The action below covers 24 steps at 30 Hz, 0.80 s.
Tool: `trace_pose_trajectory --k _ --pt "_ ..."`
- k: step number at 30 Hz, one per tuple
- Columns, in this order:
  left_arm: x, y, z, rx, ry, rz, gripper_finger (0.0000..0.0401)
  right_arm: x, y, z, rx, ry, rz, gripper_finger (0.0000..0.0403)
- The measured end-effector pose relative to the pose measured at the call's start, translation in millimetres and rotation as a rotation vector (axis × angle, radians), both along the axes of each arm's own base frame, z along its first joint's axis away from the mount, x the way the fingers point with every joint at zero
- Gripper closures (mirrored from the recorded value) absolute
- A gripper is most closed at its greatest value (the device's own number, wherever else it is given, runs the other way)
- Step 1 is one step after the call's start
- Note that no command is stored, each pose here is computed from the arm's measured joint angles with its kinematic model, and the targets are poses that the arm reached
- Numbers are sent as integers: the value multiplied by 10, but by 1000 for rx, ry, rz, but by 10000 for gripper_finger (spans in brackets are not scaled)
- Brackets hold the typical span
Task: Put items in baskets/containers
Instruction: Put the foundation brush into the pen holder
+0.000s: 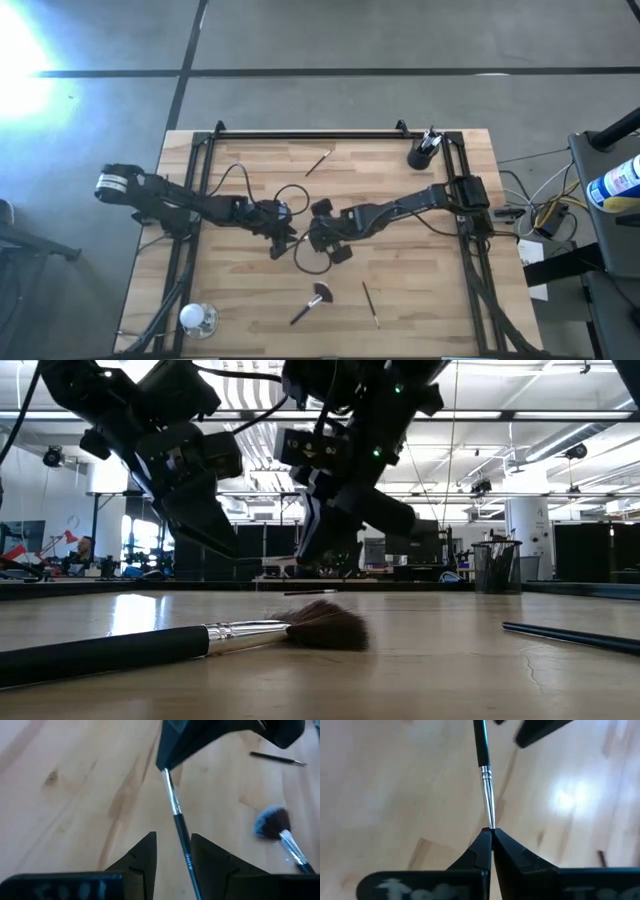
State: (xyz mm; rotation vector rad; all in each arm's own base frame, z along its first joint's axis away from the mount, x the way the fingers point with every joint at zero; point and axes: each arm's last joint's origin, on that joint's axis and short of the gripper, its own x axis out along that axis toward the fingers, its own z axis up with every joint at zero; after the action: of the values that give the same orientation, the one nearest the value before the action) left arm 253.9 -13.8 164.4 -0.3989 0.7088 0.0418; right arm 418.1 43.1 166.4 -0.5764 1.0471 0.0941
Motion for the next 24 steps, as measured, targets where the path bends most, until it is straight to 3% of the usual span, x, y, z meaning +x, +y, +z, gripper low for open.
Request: trace_pose_trajectory --k 16,24 --pt "-13 -10 -13 -7 16 -36 291 88 32 180 -61 -48 2 394" --pt "-38 5 -51 68 18 1 383 82 141 205 -68 -89 -55 393"
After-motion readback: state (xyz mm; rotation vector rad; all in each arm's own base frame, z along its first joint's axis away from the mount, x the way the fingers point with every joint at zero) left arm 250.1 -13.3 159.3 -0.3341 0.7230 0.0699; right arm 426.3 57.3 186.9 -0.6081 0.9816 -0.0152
